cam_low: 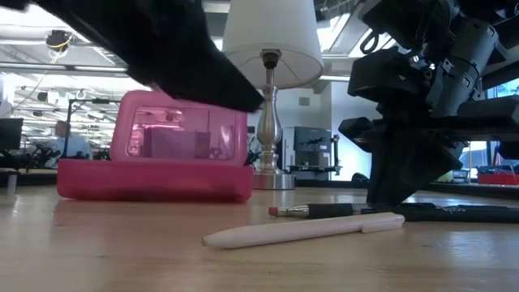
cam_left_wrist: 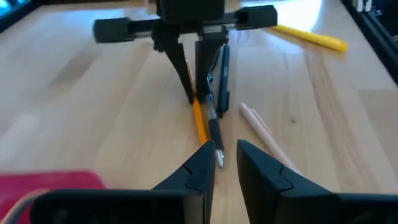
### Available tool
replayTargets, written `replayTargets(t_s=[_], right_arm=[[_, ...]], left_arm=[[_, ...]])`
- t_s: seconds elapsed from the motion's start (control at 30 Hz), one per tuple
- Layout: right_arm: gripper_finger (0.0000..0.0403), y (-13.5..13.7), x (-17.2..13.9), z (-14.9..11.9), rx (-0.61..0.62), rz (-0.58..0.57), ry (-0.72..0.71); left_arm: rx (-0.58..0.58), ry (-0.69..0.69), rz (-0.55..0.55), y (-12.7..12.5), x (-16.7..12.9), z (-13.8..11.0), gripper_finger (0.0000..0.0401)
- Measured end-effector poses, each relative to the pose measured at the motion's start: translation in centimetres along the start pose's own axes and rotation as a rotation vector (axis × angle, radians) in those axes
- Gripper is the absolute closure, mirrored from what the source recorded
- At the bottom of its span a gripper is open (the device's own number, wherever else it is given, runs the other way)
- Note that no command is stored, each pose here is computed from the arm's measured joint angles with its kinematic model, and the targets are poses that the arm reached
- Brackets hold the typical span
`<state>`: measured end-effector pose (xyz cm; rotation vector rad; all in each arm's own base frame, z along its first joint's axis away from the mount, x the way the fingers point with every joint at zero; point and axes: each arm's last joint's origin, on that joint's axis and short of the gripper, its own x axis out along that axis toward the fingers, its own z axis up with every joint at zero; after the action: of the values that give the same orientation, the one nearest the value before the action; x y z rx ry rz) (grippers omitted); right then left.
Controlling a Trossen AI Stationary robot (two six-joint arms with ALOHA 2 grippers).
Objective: Pick & place school supplies into a supply box
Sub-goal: Put the yellow pencil into the red supply box
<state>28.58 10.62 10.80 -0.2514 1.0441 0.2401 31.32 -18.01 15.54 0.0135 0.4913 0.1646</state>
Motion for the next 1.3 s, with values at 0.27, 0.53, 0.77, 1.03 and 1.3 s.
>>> replayTargets(t_s=[0.27,0.53,0.77,1.03,1.3], right_arm=[[0.0368,0.0,0.0,0.2,0.002,-0.004,-0.025],[0.0368,-0.1,0.1,0.4,0.006,-0.006,-0.050],[0.0368,-0.1,0.1,0.6,0.007,-0.007,-0.062],[0.0368,-0.1,0.1,0.6,0.007,-0.006,-0.064],[0.0368,-0.1,0.1,0.9,0.009,-0.005,-0.092]], left_arm=[[-0.049,0.078,0.161,-1.9,-1.0,-0.5,0.0356],[-0.215,0.078,0.197,-1.6,1.2,-1.8,0.0364],[-0.196,0.081,0.145,-2.1,3.3,-3.4,0.0352],[-0.149,0.085,0.140,-1.8,3.6,-3.3,0.0316],[-0.141,0.084,0.140,-1.6,3.7,-3.1,0.0269]])
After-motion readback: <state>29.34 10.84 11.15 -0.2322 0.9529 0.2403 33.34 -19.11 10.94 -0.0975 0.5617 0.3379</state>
